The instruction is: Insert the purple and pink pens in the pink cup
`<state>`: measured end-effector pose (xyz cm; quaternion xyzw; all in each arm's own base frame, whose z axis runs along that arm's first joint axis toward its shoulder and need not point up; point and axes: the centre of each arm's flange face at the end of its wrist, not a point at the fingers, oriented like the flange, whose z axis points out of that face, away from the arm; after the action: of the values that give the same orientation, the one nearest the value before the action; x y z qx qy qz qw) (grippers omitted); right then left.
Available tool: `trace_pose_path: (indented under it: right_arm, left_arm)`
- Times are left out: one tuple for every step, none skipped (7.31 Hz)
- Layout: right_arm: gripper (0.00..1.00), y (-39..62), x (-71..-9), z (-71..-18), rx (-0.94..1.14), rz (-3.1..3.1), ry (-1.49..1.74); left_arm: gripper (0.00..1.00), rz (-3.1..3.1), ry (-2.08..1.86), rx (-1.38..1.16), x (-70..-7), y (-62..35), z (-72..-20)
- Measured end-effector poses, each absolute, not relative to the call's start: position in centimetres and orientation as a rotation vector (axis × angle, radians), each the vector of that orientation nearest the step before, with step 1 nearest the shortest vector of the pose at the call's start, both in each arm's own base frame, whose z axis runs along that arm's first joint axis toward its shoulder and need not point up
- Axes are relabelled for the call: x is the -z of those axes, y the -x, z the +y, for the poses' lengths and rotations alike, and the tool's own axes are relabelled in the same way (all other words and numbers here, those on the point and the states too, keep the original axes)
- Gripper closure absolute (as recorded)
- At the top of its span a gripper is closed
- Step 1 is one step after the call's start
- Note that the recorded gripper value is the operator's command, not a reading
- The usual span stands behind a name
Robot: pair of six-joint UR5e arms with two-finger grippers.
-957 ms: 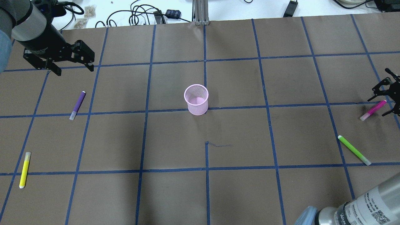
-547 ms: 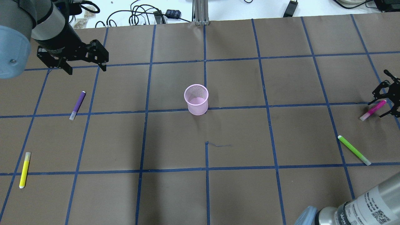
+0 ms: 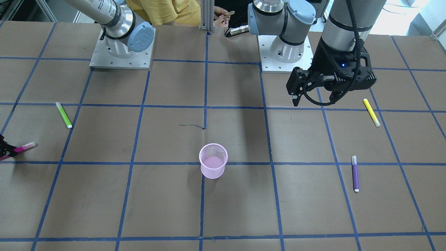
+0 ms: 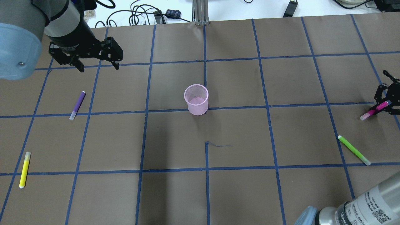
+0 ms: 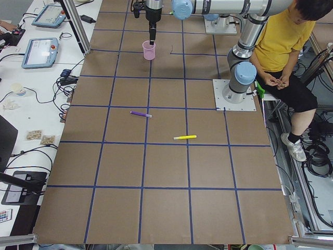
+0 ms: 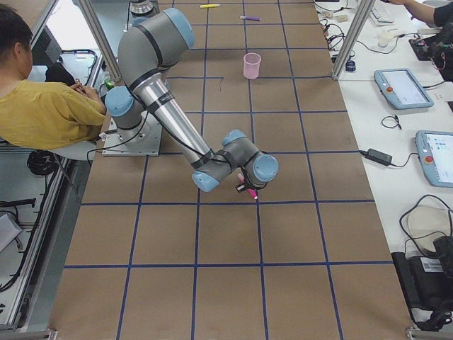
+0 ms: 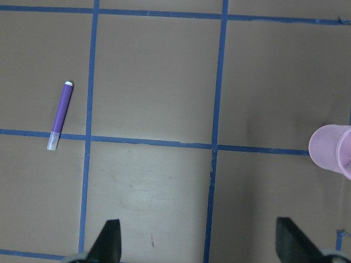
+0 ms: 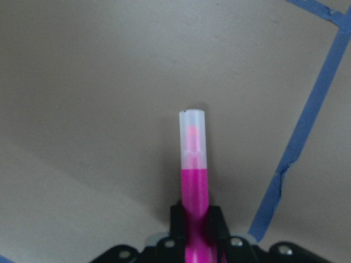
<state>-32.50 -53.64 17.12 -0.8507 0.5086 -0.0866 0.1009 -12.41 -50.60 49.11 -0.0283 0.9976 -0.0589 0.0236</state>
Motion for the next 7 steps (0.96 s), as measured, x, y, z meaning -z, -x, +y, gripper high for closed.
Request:
trace_pose_path:
  right_arm:
    - [1.0, 32.5, -17.5, -53.6, 0.255, 1.511, 2.512]
    - [1.0, 32.4, -18.4, -53.6, 0.253, 1.534, 2.508]
    - [1.0, 32.0, -20.2, -53.5, 0.25, 1.585, 2.499]
    - [1.0, 30.4, -23.5, -53.8, 0.242, 1.658, 2.493]
    - [1.0, 27.1, -27.7, -54.3, 0.23, 1.718, 2.503]
    - [1.0, 21.9, -32.1, -55.1, 0.217, 1.758, 2.519]
    - [1.0, 15.8, -35.5, -55.7, 0.207, 1.797, 2.525]
  left_arm:
    - [0.0, 3.088, 0.081, 0.185, -49.3, 12.5, -50.5]
    - [0.0, 3.088, 0.078, 0.177, -49.1, 11.5, -50.7]
    - [0.0, 3.094, 0.076, 0.149, -48.3, 9.4, -51.4]
    - [0.0, 3.102, 0.045, 0.119, -47.1, 6.9, -52.4]
    - [0.0, 3.104, -0.034, 0.079, -45.5, 3.6, -53.5]
    - [0.0, 3.099, -0.114, 0.038, -43.2, -0.2, -54.9]
    - [0.0, 3.068, -0.198, 0.004, -39.9, -3.2, -56.6]
